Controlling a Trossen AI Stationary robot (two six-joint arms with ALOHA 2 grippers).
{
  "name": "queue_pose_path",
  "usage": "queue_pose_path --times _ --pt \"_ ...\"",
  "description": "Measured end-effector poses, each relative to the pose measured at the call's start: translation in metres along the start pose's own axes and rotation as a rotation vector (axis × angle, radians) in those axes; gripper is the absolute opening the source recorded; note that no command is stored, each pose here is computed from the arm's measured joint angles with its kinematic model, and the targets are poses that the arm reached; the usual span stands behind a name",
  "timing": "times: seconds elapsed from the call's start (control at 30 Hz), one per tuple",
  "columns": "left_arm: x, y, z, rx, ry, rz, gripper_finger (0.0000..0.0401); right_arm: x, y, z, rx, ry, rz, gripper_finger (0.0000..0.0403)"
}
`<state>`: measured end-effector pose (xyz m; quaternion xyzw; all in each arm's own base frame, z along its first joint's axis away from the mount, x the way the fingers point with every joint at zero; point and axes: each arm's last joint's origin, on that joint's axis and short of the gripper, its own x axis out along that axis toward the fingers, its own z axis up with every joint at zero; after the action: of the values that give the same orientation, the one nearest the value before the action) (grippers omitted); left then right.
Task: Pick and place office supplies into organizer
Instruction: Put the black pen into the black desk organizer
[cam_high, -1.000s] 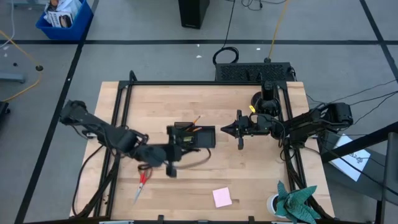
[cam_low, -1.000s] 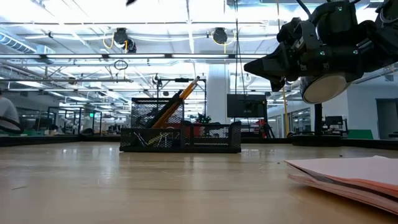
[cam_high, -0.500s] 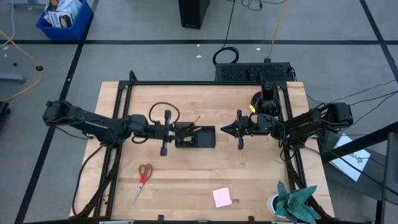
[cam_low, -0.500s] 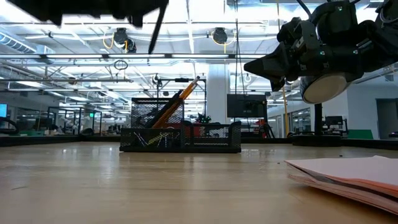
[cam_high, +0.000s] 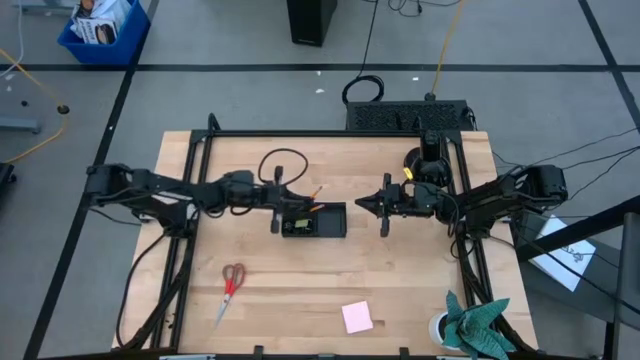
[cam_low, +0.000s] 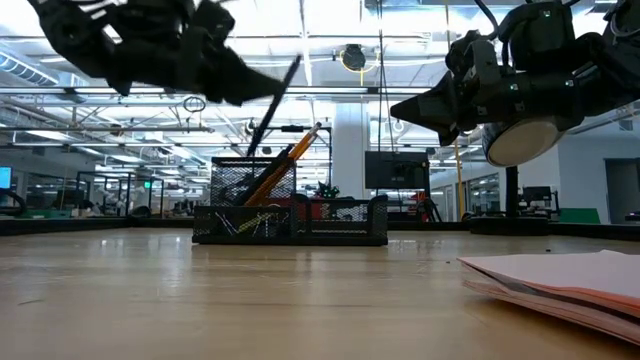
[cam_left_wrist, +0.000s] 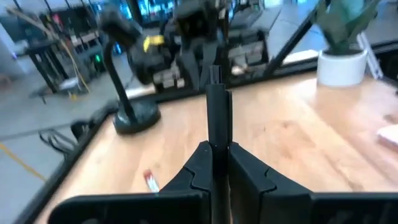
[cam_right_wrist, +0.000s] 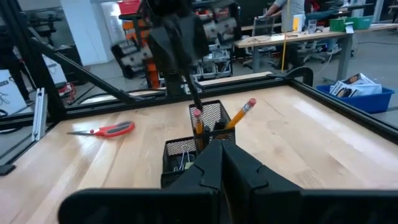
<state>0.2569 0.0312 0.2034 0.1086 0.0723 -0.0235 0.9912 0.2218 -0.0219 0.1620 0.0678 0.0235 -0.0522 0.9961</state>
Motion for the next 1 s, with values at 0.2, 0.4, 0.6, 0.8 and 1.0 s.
queue_pose_path --times 0.2,0.4,0.6,0.8,1.0 --pt "0.009 0.008 -0.022 -0.051 0.092 0.014 0.003 0.0 0.0 0.0 -0.008 0.0 0.002 0.0" --pt "0.012 0.01 -0.039 -0.087 0.181 0.012 0.003 0.0 0.0 0.0 -0.018 0.0 0.0 0.0" --pt "0.011 0.008 -0.045 -0.103 0.245 0.002 0.003 0.0 0.0 0.0 -0.018 0.0 0.001 0.0" --pt "0.01 0.01 -0.047 -0.143 0.239 0.025 0.003 0.0 0.0 0.0 -0.015 0.0 0.003 0.0" --pt "0.004 0.012 -0.053 -0.205 0.217 0.065 0.003 0.0 0.0 0.0 -0.015 0.001 0.005 0.0"
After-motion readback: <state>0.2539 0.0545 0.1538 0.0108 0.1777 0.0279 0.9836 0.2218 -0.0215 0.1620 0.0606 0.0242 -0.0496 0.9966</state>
